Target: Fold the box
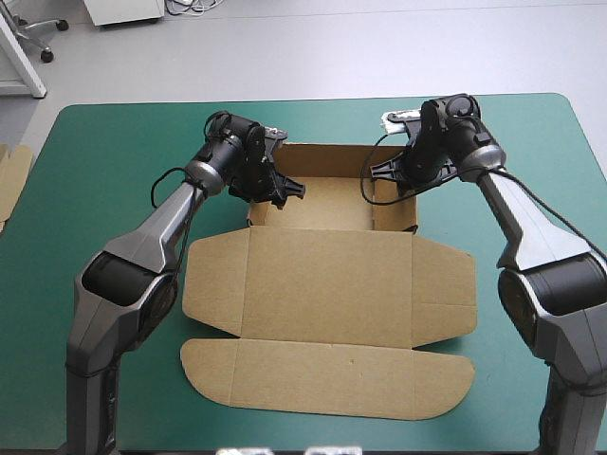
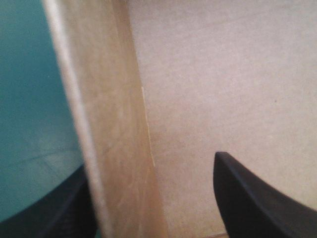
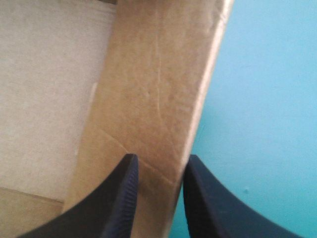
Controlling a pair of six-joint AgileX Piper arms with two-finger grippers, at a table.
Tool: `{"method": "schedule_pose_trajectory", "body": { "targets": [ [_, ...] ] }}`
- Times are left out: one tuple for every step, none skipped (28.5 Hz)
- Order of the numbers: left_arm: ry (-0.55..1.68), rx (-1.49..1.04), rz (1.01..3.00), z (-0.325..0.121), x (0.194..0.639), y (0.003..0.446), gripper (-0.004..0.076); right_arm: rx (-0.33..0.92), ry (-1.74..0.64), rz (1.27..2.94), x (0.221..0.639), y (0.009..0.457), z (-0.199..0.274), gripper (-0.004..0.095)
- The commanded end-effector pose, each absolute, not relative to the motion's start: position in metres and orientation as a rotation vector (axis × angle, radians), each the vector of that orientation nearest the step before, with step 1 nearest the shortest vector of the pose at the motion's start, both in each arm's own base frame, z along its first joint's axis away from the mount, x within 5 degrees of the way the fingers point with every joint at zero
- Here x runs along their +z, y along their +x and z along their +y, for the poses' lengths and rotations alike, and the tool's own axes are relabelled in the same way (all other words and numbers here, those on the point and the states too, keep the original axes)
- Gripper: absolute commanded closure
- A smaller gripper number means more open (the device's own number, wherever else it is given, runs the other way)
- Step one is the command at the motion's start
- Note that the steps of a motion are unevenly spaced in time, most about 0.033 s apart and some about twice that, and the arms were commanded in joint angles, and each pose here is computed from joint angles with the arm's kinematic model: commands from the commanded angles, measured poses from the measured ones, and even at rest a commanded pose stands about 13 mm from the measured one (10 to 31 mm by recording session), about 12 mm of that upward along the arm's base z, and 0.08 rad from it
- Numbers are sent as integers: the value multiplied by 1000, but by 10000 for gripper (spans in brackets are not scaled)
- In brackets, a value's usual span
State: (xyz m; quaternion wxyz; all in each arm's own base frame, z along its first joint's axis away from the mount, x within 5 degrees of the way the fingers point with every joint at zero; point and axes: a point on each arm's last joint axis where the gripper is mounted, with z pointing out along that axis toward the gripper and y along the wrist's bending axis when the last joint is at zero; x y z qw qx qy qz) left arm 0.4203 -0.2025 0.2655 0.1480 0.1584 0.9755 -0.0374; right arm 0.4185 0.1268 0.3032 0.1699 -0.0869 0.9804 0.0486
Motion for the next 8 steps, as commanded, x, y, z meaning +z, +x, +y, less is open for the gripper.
{"method": "schedule_pose_trajectory", "body": {
  "targets": [
    [435,-187,2642,-196,332,402,253,149,-246,2638,359,399,118,607],
    [433,-172,2615,-193,342,399,253,152,-244,2615,367,395,116,607],
    [431,-162,2593,-191,349,397,253,153,-243,2602,372,393,115,607],
    [432,-146,2572,-188,357,394,253,152,-241,2580,379,389,114,608],
    [430,-131,2552,-185,364,391,253,143,-241,2562,385,386,112,609],
    [430,-123,2538,-183,370,388,253,147,-241,2541,391,382,111,613],
    [427,-122,2522,-180,377,384,253,151,-239,2522,397,378,110,619],
    [426,-122,2503,-179,384,381,253,153,-240,2508,402,374,109,623]
  ]
}}
